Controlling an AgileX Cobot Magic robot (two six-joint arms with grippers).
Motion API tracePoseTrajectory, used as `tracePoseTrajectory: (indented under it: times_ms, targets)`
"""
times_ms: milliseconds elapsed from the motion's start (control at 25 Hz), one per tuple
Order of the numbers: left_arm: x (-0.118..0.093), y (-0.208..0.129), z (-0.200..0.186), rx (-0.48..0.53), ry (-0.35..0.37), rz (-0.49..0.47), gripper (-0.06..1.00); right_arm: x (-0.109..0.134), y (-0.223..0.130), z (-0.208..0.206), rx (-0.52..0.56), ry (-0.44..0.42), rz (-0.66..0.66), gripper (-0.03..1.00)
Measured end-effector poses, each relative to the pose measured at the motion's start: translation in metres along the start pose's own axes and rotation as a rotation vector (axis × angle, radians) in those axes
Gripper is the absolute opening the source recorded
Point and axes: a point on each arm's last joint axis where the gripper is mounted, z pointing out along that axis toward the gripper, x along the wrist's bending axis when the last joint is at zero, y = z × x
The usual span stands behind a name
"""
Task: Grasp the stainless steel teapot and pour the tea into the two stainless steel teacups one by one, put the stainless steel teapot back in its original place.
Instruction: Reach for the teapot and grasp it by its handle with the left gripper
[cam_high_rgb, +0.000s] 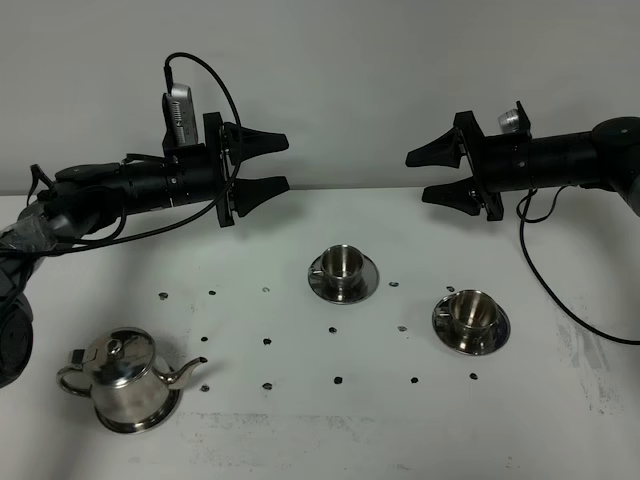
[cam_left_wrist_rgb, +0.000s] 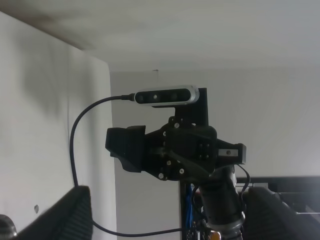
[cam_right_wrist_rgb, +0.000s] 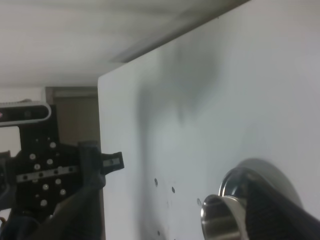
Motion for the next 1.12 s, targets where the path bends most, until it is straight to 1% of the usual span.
tracePoseTrajectory:
  times_ms: [320, 400, 520, 640, 680, 760, 880, 920, 1000, 1120]
  targets:
    - [0.000, 0.000, 0.000, 0.000, 0.000, 0.000, 0.65, 0.000, 0.000, 0.000, 0.000, 0.000, 0.000, 0.59]
    - [0.000, 0.000, 0.000, 0.000, 0.000, 0.018, 0.65, 0.000, 0.000, 0.000, 0.001, 0.000, -0.016, 0.59]
    - [0.000, 0.000, 0.000, 0.000, 0.000, 0.091, 0.65, 0.000, -0.001, 0.000, 0.012, 0.002, -0.083, 0.59]
    - [-0.002, 0.000, 0.000, 0.003, 0.000, 0.186, 0.63, 0.002, 0.000, -0.003, 0.018, 0.002, -0.196, 0.59]
    - [-0.004, 0.000, -0.001, 0.007, 0.012, 0.232, 0.62, 0.005, 0.002, -0.004, 0.015, -0.009, -0.244, 0.59]
    - [-0.011, 0.001, -0.002, 0.014, 0.070, 0.339, 0.61, 0.013, 0.007, -0.012, 0.001, -0.050, -0.333, 0.59]
    - [-0.031, 0.004, -0.007, 0.023, 0.204, 0.522, 0.59, 0.029, 0.015, -0.025, -0.029, -0.130, -0.453, 0.59]
    - [-0.041, 0.006, -0.009, 0.017, 0.240, 0.577, 0.58, 0.033, 0.018, -0.030, -0.038, -0.163, -0.489, 0.59]
    - [-0.057, 0.008, -0.014, 0.012, 0.328, 0.682, 0.58, 0.045, 0.021, -0.038, -0.057, -0.241, -0.573, 0.59]
    - [-0.077, 0.008, -0.019, 0.014, 0.440, 0.816, 0.57, 0.052, 0.023, -0.044, -0.064, -0.421, -0.656, 0.59]
